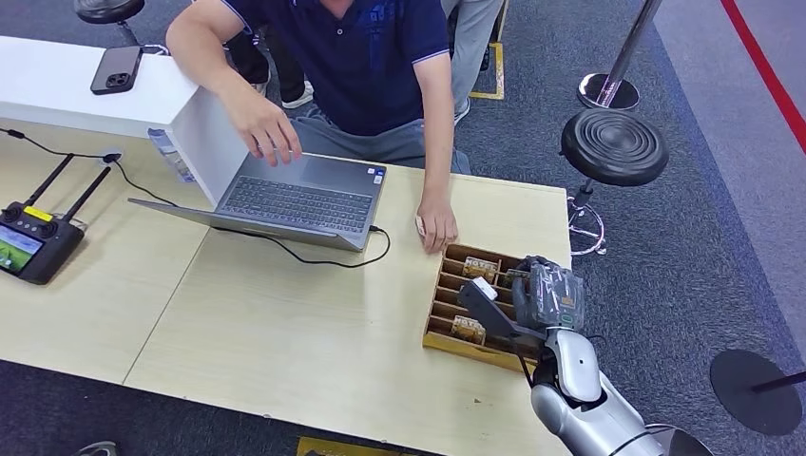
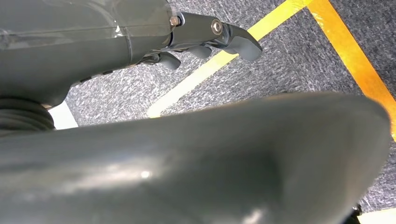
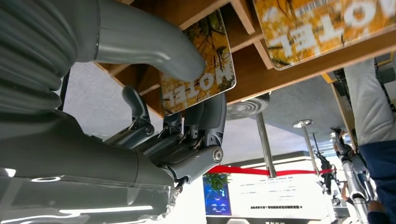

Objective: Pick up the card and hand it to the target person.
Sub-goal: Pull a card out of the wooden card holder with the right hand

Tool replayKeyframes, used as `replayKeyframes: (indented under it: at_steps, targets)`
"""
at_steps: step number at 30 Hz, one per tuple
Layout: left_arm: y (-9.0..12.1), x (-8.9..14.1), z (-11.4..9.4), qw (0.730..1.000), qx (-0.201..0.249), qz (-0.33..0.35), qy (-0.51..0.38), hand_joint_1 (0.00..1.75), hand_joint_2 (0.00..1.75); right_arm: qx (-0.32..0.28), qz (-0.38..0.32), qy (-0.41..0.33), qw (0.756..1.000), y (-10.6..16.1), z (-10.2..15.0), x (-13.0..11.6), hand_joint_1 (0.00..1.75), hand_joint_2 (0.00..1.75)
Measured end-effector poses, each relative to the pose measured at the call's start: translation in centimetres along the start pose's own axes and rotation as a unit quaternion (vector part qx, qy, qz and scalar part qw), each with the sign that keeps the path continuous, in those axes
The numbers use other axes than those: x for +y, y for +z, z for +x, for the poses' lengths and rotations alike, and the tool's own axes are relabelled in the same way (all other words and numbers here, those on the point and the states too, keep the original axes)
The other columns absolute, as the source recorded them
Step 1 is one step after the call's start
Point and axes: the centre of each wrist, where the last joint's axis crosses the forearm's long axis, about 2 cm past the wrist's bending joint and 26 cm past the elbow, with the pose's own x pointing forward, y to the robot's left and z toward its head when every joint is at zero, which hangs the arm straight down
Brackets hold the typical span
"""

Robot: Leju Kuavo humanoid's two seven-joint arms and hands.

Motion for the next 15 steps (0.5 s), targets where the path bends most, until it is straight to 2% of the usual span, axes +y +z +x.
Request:
replayKeyframes:
  at_steps: [6,9,13,15]
  targets:
    - [0.00,0.00,0.00,1.000,-0.001,0.000,0.000,0.00,0.00,0.001,-0.004,-0.002,1.000,0.00,-0.07,0.05,1.55,1.75]
    - [0.00,0.00,0.00,1.000,-0.001,0.000,0.000,0.00,0.00,0.001,-0.006,-0.003,1.000,0.01,-0.10,0.07,1.71,1.75]
    - [0.00,0.00,-0.01,1.000,-0.001,0.000,0.000,0.00,1.75,0.002,-0.008,-0.002,1.000,0.01,-0.15,0.11,1.75,1.75]
    - [0.00,0.00,0.00,1.000,-0.001,0.000,-0.001,0.00,1.75,0.002,-0.010,-0.003,1.000,0.00,-0.17,0.11,1.75,1.75]
